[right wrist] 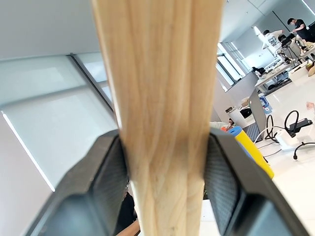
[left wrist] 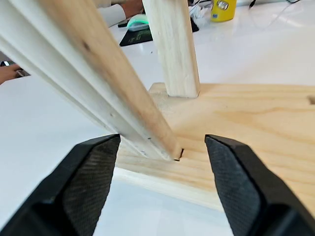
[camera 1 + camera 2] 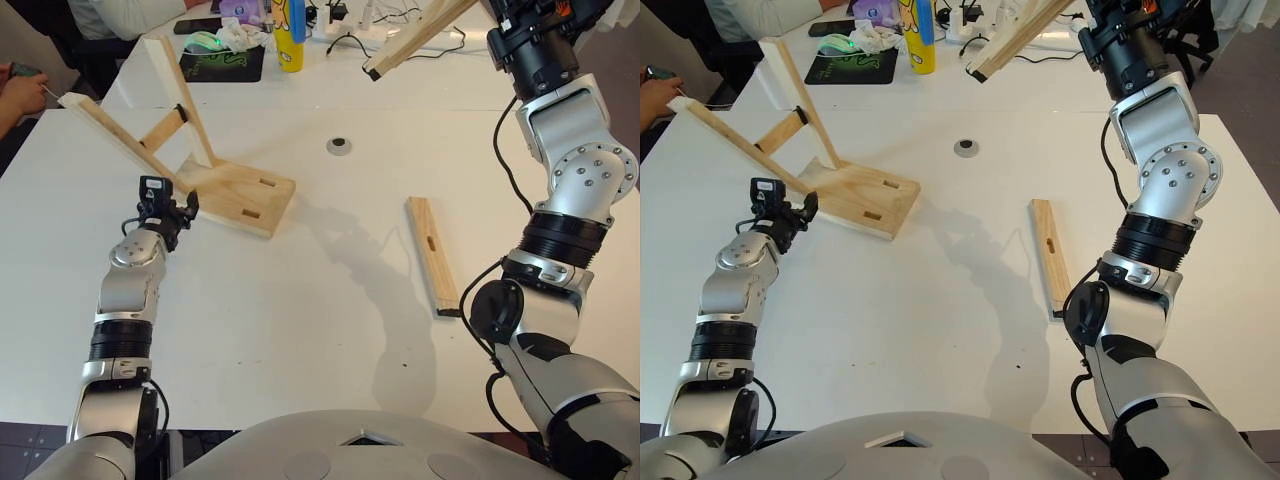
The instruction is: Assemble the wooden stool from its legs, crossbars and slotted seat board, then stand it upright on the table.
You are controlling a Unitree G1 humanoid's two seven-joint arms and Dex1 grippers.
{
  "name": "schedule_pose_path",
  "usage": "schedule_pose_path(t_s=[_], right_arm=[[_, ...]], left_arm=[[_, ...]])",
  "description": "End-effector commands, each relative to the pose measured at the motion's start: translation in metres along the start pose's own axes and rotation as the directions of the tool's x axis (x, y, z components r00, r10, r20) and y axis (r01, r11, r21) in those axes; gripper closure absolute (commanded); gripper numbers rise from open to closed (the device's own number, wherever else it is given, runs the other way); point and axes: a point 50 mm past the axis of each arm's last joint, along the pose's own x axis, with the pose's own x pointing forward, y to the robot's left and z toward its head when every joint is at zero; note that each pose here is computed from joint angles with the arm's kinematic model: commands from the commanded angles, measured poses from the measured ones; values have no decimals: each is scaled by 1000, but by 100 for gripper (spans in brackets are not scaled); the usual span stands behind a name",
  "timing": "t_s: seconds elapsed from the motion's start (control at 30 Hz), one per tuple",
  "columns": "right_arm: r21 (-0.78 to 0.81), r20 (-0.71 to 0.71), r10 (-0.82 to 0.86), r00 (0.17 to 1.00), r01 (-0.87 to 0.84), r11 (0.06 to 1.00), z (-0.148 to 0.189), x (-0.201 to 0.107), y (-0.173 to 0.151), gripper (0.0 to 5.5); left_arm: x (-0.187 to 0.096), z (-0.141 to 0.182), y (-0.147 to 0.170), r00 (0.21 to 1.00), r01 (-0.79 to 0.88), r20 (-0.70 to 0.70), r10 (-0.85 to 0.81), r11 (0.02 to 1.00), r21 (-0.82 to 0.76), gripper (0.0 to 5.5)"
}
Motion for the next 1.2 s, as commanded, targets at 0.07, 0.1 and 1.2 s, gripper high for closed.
schedule_pose_path(t_s=[0.07,0.1,1.2], right_arm=[[-7,13,9,1000,-9,1000,2,1,3,339],[-7,13,8,1000,-7,1000,2,1,3,339],[5,23,-3,1000,3,1000,-1,-2,5,339]], left_arm=[[-11,2,-45,987,157,-28,-158,986,-59,230],[-13,-2,-47,986,155,-48,-159,986,-67,230],[19,-16,-75,912,380,-267,-313,888,258,230]])
